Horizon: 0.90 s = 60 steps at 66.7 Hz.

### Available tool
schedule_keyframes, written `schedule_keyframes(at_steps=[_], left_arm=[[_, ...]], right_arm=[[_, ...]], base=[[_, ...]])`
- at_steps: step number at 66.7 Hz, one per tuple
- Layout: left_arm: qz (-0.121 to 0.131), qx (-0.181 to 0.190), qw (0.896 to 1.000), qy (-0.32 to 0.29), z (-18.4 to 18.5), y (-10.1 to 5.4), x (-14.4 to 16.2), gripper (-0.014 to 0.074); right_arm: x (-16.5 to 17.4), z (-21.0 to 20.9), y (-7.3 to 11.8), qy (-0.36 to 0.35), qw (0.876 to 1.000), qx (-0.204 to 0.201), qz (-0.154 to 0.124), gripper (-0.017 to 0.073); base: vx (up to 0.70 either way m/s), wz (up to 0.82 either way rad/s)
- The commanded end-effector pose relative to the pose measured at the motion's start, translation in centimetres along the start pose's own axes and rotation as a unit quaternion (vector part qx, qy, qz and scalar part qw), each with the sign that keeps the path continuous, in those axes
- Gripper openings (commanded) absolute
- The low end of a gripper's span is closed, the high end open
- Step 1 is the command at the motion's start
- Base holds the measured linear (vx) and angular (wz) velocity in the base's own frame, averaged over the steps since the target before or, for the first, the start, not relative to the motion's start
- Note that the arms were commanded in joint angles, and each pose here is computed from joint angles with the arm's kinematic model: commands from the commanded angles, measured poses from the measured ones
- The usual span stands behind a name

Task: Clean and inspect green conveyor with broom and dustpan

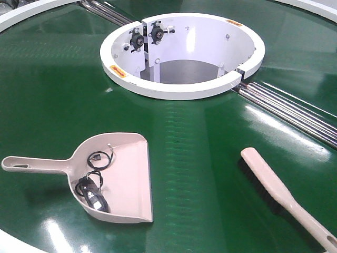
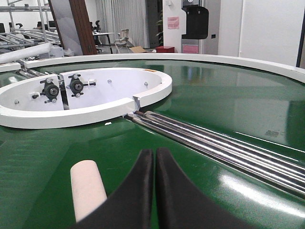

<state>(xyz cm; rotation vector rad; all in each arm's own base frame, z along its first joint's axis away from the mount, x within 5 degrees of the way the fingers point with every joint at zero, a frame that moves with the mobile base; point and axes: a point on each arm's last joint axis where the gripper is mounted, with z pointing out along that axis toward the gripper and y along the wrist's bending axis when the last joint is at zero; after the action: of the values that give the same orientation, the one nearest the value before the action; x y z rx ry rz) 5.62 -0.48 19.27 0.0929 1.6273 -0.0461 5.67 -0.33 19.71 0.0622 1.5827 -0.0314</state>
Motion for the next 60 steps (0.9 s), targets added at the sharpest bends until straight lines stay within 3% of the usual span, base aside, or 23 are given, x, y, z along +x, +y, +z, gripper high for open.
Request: schedule_keyframes(at_steps=[1,60], left_arm=[[-0.006,0.003,1.000,-0.027,0.05,-0.06,0.31,-0.0008],[-0.006,0.003,1.000,-0.027,0.05,-0.06,0.31,-0.0008]], right_arm=[[-0.13,-0.07,-0.03,-0.040,0.999,0.002,-0.007,-0.0010],[-0.13,-0.07,-0.03,-0.040,0.999,0.002,-0.007,-0.0010]], base=[[0.00,0.00],[0.00,0.00]])
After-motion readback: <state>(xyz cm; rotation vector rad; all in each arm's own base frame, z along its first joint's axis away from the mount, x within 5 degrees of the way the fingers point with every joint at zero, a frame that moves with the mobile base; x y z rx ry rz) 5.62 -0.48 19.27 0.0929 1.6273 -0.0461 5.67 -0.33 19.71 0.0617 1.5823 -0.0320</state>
